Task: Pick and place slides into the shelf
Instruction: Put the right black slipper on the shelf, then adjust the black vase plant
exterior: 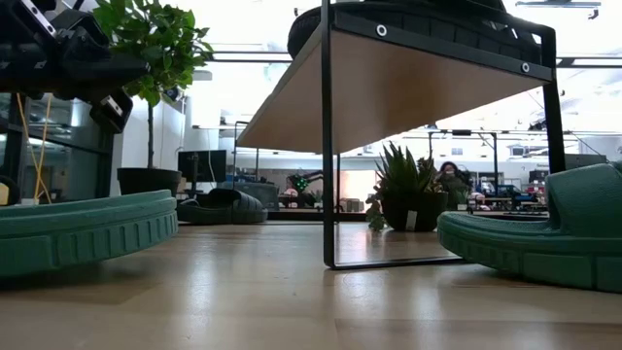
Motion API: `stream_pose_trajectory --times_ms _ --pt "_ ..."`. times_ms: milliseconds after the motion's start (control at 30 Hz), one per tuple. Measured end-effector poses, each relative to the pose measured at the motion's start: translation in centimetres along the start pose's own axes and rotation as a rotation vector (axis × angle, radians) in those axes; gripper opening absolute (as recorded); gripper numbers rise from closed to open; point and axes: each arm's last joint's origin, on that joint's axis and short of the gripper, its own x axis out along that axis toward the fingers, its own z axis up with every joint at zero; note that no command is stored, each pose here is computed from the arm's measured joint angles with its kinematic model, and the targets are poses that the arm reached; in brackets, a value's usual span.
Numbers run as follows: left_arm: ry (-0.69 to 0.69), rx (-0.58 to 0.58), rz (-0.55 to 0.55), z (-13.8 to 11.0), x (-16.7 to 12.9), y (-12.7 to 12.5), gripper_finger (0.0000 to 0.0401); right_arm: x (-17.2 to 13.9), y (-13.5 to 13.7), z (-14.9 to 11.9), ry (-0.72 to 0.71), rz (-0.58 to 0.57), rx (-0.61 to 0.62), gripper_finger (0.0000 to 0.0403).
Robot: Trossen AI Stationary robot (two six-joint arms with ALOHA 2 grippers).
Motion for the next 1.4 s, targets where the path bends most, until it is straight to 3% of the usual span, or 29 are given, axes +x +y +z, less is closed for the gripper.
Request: stream_pose_trajectory --times_ms 800,1400 --pt "0.015 0.003 0.006 -0.1 0.1 0.0 0.0001 -4.0 0.4 0.9 -0.167 0.019 -0.024 0.006" --pt "0.012 0.002 0.011 -0.1 0.1 0.1 0.0001 -7.3 0.8 3.3 -0.295 0.066 -0.153 0.006"
